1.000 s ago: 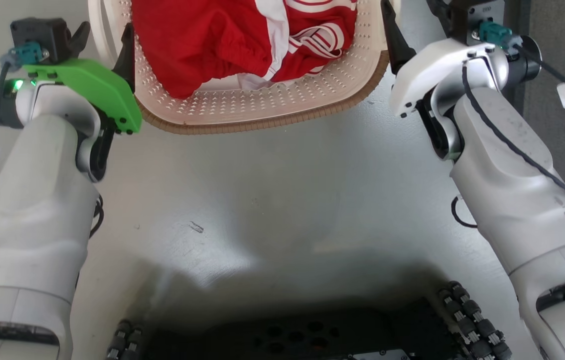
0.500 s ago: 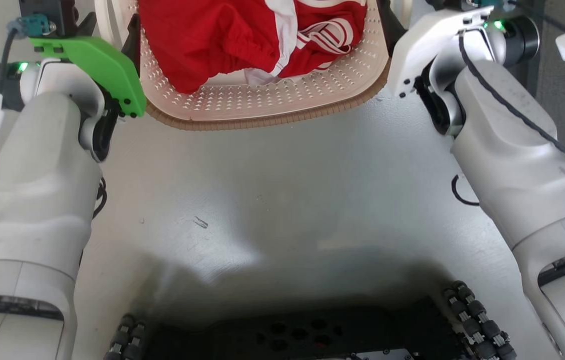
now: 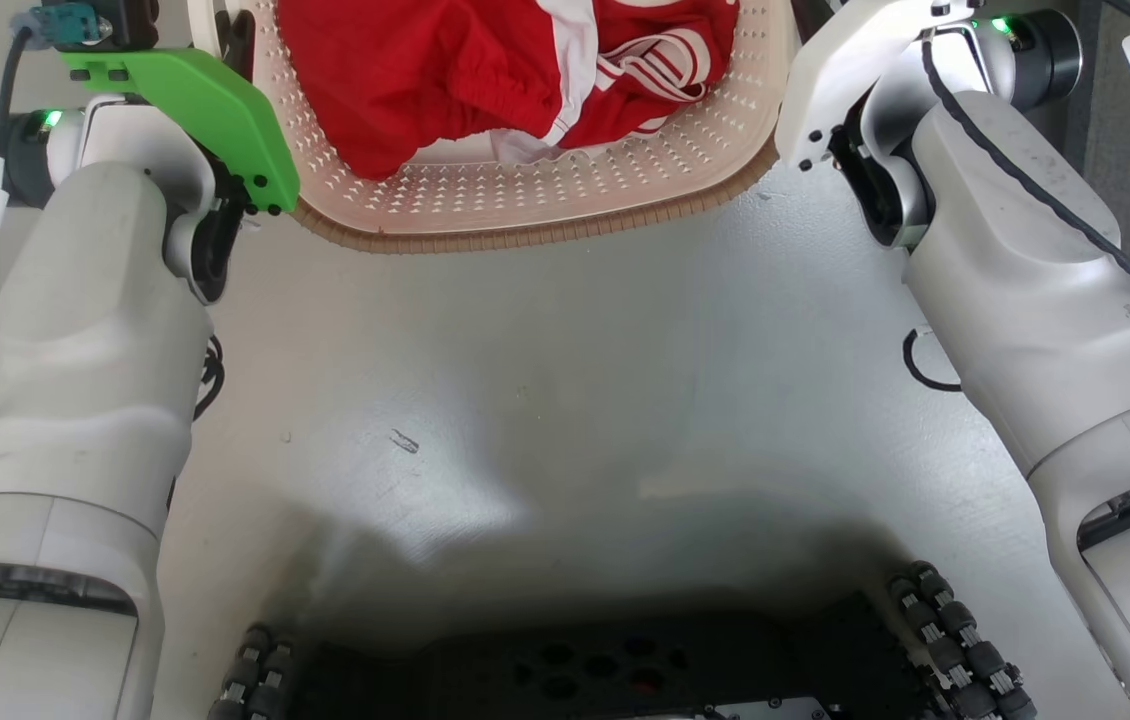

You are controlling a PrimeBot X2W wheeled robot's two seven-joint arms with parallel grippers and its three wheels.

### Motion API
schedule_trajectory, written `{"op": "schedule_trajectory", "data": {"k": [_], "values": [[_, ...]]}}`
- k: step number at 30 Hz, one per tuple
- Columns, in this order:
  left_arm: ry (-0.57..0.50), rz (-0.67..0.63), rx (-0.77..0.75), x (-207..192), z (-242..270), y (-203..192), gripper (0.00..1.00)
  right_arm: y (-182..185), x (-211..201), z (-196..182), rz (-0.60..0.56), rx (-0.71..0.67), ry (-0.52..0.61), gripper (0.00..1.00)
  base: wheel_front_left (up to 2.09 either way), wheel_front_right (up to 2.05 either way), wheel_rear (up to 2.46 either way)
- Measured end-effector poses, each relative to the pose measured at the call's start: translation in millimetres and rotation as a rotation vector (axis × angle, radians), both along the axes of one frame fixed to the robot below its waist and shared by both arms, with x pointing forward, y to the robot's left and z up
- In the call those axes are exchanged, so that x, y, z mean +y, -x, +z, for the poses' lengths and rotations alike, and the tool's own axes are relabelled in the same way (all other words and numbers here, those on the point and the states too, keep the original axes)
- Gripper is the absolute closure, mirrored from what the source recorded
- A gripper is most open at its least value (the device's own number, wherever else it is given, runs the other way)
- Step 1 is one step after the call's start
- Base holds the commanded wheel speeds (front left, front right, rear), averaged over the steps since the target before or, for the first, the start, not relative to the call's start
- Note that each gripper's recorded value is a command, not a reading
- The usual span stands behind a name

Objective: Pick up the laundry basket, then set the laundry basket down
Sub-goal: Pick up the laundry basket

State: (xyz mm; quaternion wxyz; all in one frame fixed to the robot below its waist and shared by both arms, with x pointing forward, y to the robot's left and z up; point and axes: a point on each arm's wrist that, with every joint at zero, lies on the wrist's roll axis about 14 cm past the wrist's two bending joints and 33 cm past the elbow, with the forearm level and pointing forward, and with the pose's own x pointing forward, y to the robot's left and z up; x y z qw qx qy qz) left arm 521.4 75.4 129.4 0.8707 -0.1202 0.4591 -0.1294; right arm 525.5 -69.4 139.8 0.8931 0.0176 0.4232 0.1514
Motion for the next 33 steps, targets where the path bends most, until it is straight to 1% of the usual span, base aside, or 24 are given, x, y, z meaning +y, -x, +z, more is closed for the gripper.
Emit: {"op": "schedule_trajectory", "data": {"k": [7,16,22,33], "values": [[-0.004,0.006,0.019,1,4,6,1.00,6,0,3,-0.015,0.021,-0.004,1.00,0.00,0.00,0.00],[-0.005,0.014,0.008,0,24,8,1.00,9,-3,22,-0.035,0.014,-0.016,1.00,0.00,0.00,0.00],[0.010,0.041,0.046,1,36,25,1.00,23,-4,35,-0.045,0.034,-0.020,1.00,0.00,0.00,0.00],[0.008,0.050,0.071,2,66,39,1.00,41,-4,59,-0.053,0.064,-0.032,1.00,0.00,0.00,0.00]]}}
